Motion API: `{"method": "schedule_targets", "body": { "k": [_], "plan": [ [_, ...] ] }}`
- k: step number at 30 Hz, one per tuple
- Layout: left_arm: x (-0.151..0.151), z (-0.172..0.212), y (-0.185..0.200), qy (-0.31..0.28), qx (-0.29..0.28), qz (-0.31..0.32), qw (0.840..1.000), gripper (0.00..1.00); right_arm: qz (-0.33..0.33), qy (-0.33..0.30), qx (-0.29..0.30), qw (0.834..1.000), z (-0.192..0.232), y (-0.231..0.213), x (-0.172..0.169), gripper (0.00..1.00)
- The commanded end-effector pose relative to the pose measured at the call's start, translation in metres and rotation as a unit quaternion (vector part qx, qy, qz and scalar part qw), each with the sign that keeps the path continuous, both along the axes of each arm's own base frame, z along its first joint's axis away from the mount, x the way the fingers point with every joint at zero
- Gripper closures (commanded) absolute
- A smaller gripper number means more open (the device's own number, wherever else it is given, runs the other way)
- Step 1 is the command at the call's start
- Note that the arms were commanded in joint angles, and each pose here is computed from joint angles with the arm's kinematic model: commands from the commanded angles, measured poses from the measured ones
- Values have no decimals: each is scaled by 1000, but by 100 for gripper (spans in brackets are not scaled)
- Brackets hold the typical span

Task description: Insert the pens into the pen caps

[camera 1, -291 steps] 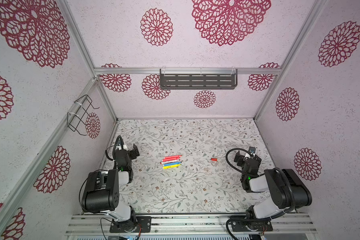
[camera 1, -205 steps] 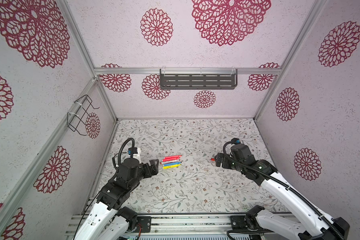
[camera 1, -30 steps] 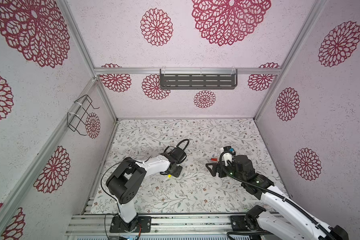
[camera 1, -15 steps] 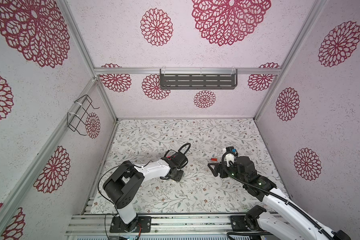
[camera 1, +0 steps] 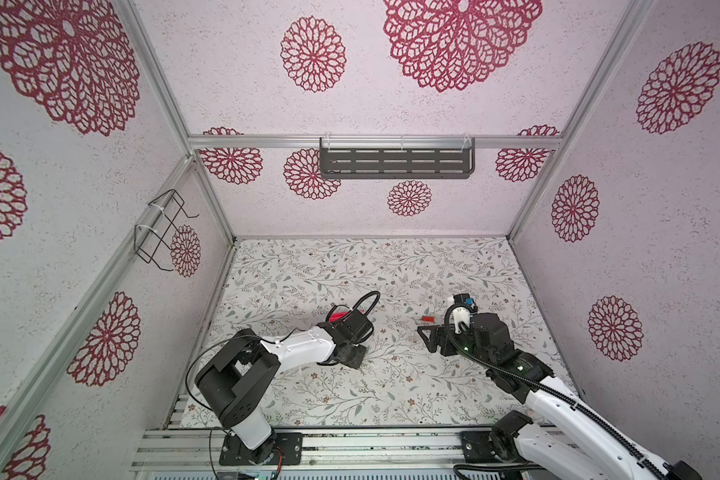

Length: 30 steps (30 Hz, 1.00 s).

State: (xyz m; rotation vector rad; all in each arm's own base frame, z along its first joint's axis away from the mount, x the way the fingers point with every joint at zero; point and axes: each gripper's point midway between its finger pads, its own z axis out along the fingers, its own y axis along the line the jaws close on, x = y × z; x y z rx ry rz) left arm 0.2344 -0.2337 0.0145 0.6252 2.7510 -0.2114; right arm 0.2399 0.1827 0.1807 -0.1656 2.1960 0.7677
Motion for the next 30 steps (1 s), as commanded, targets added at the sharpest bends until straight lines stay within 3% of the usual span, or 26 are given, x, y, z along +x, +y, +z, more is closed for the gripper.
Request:
{"method": "schedule_targets", "body": {
  "k": [1,4,7,10,17,30],
  "plan": [
    [-6,31,-33,-31,-105,-21,994,88,56,8,52,997,0,24,-9,6],
    [-11,62,-55,-57,-212,-28,975,89,82,23,97,992,-7,39,-13,9],
    [-14,79,-63,-77,-262,-28,962,89,95,32,128,987,-9,50,-12,16],
    [-17,86,-65,-83,-269,-36,959,89,107,33,151,982,-7,60,-10,24],
    [-21,99,-73,-99,-290,-43,951,89,121,41,179,976,-9,79,-5,30],
    [-27,111,-87,-111,-308,-52,944,89,137,51,194,970,-9,104,5,36]
  ]
}}
